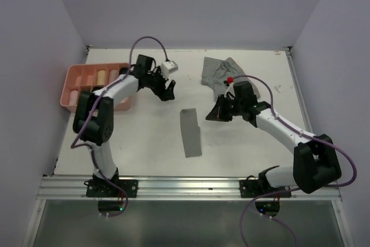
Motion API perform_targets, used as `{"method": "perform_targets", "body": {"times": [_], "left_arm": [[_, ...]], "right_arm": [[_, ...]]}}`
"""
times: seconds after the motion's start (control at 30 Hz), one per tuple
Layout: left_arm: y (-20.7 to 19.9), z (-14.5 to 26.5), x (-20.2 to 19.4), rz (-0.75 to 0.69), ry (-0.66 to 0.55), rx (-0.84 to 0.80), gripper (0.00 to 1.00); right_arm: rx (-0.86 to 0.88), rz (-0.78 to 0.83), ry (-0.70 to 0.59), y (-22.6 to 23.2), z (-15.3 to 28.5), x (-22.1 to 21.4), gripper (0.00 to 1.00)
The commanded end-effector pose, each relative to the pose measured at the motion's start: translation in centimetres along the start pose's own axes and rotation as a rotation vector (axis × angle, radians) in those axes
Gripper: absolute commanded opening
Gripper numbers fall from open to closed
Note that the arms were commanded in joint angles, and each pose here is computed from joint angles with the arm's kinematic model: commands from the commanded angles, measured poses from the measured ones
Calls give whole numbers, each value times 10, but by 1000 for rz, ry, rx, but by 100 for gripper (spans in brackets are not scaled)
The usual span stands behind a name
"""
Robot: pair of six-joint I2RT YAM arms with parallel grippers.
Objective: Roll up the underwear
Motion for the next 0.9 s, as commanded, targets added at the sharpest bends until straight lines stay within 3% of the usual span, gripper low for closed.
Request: {"method": "perform_targets", "body": {"times": [0.0, 0.03, 0.13, 0.17, 0.2, 0.3, 0.33, 0.37, 0.4, 0.43, 0.67, 0.87], "left_arm": [[-3, 106, 55, -27, -299, 161, 93], [-7, 115, 56, -7, -313, 189, 100], [-28, 125, 47, 253, -334, 267, 100], [-38, 119, 35, 382, -323, 233, 100], [-50, 114, 35, 374, -371, 75, 100], [-65, 100, 24, 381, -462, -194, 100], [-72, 99, 24, 481, -479, -218, 100], [-91, 88, 1, 555, -475, -240, 100], [-99, 95, 3, 544, -541, -214, 100], [-101, 100, 12, 537, -642, -205, 100], [-137, 58, 2, 632, -581, -310, 100], [-130, 29, -9, 742, -513, -298, 93]], "right_arm": [[278, 17, 69, 33, 1, -6, 4], [292, 10, 82, 34, -5, -8, 7], [315, -6, 148, 36, -21, -30, 25], [312, -44, 179, 37, -26, -39, 30], [317, -71, 194, 35, -30, -43, 41], [369, -152, 212, 29, -42, -49, 57], [357, -167, 221, 23, -44, -51, 59], [349, -182, 226, 20, -47, -53, 59], [362, -177, 222, 20, -47, -53, 64], [349, -185, 236, 15, -49, -56, 65], [305, -179, 330, -5, -63, -70, 62], [182, -202, 334, -30, -76, -77, 44]]}}
Point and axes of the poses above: each gripper's point midway between its finger pads, its own z axis back along the fingers, its own y axis along the line the jaws close on, x = y × z, the point moved 9 cm from there along z, back along the fingers, and after that the axes turned 15 degrees about -z, right-handed, at the moved point
